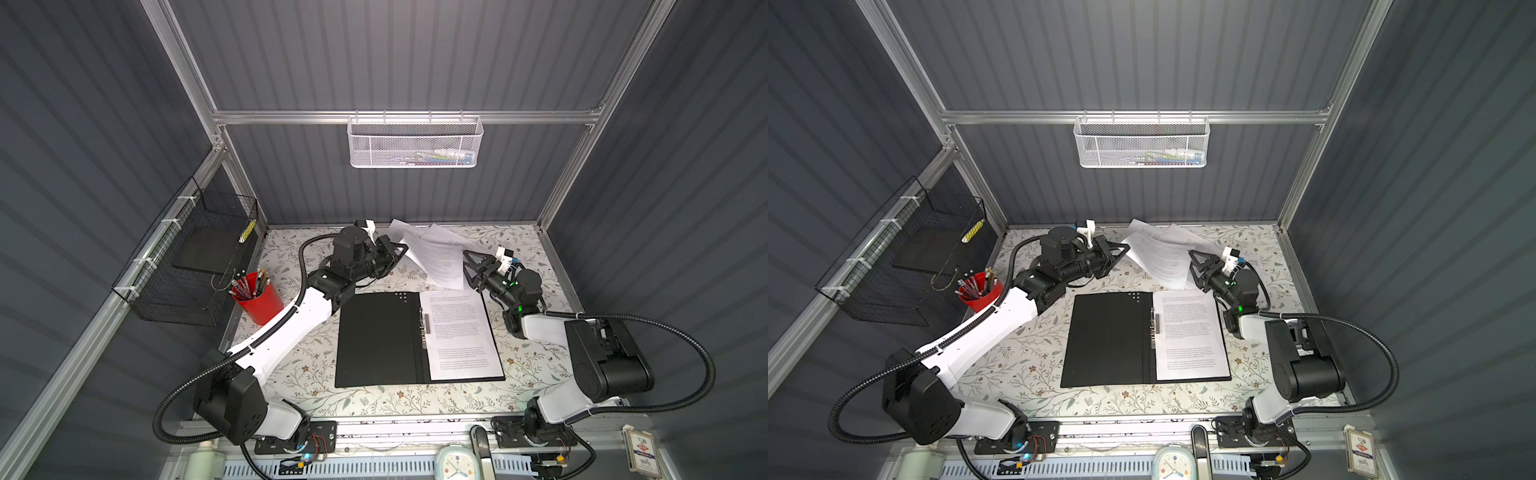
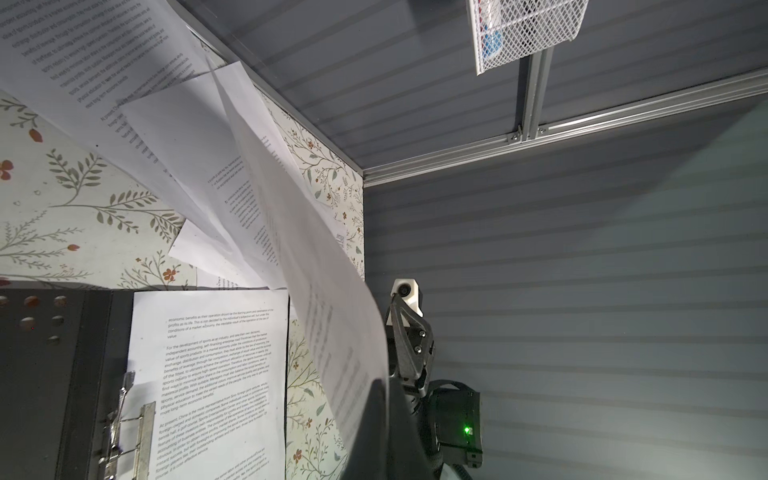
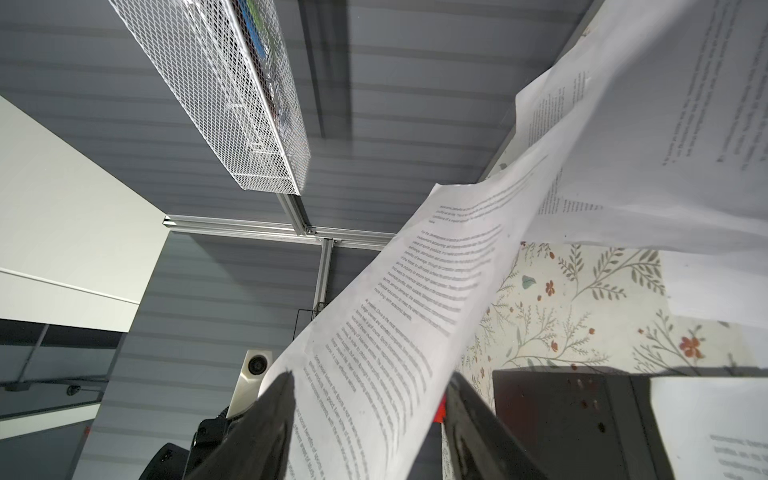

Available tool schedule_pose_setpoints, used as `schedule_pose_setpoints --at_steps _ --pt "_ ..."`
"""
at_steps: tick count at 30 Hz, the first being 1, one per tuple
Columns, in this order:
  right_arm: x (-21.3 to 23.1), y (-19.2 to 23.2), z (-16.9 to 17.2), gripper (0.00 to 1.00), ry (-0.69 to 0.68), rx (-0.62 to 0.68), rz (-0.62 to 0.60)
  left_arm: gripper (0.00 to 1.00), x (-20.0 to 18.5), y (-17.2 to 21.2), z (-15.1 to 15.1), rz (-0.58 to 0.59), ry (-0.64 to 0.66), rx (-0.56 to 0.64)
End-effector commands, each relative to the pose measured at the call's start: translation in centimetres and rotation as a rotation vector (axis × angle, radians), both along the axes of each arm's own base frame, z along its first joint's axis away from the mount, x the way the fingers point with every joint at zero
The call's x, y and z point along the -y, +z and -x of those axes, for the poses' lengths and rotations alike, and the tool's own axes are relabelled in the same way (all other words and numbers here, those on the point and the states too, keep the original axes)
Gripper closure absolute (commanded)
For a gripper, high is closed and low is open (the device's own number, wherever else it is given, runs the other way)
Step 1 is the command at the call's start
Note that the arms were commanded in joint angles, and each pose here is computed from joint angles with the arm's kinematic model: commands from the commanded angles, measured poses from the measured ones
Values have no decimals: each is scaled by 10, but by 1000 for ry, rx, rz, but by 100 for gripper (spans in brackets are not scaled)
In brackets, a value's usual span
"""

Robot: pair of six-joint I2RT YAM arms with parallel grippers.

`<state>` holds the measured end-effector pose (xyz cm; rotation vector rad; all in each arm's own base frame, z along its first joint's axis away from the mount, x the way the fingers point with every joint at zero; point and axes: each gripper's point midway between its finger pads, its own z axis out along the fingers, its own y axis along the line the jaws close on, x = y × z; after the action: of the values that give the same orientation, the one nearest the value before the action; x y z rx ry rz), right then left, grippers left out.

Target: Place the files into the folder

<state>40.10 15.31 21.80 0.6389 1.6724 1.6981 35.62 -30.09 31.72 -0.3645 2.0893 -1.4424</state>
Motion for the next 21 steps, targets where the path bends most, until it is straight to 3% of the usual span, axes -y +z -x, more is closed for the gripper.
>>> schedule_pose_setpoints --at_steps 1,14,21 --pt "-5 -5 6 48 31 -3 14 100 -2 -6 3 -2 -8 11" --pt "-23 -23 14 49 76 -33 13 100 5 8 -3 72 -39 100" --pt "-27 -32 19 50 91 -39 -34 100 22 26 -4 112 -131 166"
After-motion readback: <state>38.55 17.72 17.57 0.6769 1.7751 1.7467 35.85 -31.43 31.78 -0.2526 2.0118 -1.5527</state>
